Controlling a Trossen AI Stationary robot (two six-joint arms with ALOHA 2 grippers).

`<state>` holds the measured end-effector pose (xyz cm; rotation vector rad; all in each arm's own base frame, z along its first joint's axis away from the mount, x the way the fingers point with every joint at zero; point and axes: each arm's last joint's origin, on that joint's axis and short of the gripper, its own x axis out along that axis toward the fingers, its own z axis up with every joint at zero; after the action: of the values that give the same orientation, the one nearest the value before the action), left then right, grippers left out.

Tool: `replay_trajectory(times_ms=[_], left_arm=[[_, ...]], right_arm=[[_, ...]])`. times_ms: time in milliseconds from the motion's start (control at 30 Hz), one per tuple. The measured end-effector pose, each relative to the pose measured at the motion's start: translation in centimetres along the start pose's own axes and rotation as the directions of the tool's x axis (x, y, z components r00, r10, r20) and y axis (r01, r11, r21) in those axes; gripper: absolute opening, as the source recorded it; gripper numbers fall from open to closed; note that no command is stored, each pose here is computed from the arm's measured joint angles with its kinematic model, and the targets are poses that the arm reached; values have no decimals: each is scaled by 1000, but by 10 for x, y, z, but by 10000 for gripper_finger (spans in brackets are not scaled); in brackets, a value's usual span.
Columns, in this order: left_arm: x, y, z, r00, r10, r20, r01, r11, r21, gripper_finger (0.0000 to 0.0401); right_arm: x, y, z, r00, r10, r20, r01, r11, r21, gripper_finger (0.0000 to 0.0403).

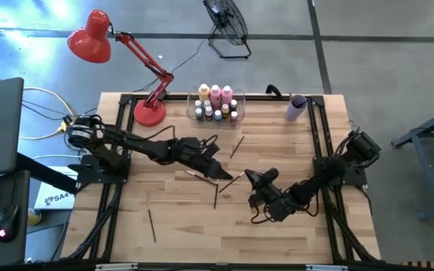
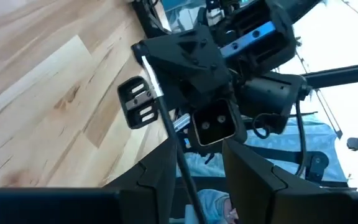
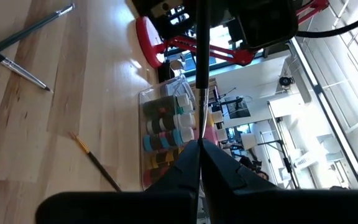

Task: Pick & Place Paint Supplies
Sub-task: Put the black paint brush into the violet cup

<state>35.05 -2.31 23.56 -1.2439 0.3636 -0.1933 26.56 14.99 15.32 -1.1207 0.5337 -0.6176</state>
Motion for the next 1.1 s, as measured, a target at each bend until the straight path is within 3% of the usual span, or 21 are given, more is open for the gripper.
replay_trajectory(times_ms=[300, 700, 1100], left_arm=[[11, 6, -10, 998, 34, -49, -36, 999, -34, 129], [43, -12, -7, 987, -59, -147, 58, 998, -10, 129], [44, -5, -9, 984, 21, -176, -20, 1000, 10, 129]], right_arm=[[0, 0, 0, 1000, 2, 1, -2, 1000, -2, 3], [0, 0, -1, 1000, -2, -5, 2, 1000, -6, 3], [0, 1, -2, 1000, -17, -25, 17, 1000, -22, 3]])
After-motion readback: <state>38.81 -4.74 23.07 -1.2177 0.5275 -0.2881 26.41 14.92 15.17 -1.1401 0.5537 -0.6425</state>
